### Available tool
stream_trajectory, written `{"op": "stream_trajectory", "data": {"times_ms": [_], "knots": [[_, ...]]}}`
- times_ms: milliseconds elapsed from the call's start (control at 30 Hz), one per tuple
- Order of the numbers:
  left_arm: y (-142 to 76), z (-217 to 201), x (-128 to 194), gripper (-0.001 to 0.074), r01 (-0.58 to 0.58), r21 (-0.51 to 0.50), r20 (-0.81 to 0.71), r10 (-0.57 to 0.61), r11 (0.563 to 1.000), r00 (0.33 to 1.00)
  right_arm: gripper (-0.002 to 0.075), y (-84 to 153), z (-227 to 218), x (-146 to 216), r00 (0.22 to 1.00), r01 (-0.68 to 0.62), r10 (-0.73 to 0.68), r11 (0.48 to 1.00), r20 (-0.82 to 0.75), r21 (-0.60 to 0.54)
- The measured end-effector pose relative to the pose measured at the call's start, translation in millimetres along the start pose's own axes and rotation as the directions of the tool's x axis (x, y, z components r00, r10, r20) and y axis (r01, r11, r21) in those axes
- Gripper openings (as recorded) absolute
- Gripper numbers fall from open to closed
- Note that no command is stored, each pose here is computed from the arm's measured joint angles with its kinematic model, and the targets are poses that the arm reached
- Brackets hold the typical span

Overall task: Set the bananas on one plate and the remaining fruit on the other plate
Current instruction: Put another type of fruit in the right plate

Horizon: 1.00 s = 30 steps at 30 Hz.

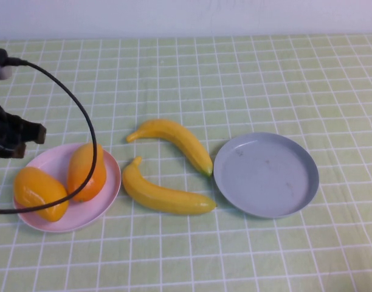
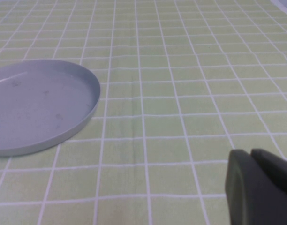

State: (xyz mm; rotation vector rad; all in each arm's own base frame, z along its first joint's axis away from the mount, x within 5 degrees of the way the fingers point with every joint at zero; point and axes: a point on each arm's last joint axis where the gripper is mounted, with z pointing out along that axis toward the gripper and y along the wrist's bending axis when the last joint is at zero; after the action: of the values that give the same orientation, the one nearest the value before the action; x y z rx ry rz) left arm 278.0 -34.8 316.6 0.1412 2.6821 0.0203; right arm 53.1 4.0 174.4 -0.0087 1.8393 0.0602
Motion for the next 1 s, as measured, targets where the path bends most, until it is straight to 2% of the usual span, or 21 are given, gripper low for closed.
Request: {"op": "stream_trajectory", "data": {"times_ms": [67,133,300,433,667,833,1000], "knots": [[1,-21,5,0.0113,-0.022,0.001,0.052,0.022,1.000,0.998,-0.0017,0,0,0,1.000,0.000,0.000,1.000,0.000,0.000],[1,-44,11,0.0055,-0.023,0.007,0.117,0.022,1.000,0.993,-0.0017,0,0,0,1.000,0.000,0.000,1.000,0.000,0.000],[4,-99,37,0.0012,-0.039,0.010,0.289,0.034,0.999,0.957,-0.0017,0,0,0,1.000,0.000,0.000,1.000,0.000,0.000],[6,-126,75,0.0006,-0.039,0.014,0.425,0.029,0.999,0.905,-0.0017,0,0,0,1.000,0.000,0.000,1.000,0.000,0.000],[5,-116,146,0.0005,-0.034,0.049,0.592,-0.001,0.998,0.806,-0.0017,0,0,0,1.000,0.000,0.000,1.000,0.000,0.000],[6,-91,182,0.0004,-0.040,0.026,0.580,0.018,0.999,0.815,-0.0017,0,0,0,1.000,0.000,0.000,1.000,0.000,0.000],[7,-72,194,0.0004,-0.040,0.000,0.557,0.033,0.999,0.830,-0.0017,0,0,0,1.000,0.000,0.000,1.000,0.000,0.000]]}}
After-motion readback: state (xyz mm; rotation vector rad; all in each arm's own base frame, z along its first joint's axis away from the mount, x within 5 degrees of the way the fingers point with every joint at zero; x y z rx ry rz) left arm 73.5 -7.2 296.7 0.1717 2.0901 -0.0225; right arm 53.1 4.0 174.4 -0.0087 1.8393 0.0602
